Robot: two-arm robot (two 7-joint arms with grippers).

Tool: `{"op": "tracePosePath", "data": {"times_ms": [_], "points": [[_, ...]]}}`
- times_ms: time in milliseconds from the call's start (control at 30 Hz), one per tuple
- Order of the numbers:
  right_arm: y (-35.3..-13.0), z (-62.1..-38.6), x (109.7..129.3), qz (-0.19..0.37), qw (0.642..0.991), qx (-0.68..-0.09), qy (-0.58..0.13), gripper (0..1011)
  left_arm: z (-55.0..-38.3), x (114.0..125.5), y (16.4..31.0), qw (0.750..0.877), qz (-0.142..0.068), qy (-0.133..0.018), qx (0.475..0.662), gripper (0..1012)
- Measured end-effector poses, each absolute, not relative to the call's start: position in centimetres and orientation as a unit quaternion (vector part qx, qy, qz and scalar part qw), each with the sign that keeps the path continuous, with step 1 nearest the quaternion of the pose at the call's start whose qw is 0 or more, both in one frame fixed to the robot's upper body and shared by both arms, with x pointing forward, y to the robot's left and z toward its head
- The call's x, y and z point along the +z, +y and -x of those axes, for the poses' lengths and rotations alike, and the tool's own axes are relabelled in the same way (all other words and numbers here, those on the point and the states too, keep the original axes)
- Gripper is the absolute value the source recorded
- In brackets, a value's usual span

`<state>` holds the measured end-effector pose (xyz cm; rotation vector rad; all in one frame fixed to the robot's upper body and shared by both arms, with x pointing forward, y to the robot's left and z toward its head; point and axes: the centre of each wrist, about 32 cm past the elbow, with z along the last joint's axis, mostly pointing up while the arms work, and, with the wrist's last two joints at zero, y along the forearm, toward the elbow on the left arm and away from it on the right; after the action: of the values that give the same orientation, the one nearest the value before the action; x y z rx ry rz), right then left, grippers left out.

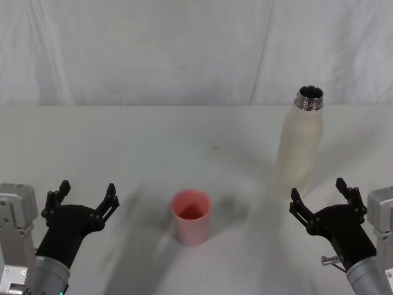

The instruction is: Grasp the thermos with one hand and pour water into the cup lid.

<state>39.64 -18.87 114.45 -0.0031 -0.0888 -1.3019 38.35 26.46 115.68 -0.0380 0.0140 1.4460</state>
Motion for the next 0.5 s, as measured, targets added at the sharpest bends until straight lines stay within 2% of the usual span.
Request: {"op": "tracePosePath", "data": {"times_ms": [500], "points": [[-18.87, -39.64, 114.45, 0.001, 0.795, -0.606, -0.041, 1000, -38.35, 115.68, 26.45, 0.75, 0.017, 0.006, 0.662, 1001]]}}
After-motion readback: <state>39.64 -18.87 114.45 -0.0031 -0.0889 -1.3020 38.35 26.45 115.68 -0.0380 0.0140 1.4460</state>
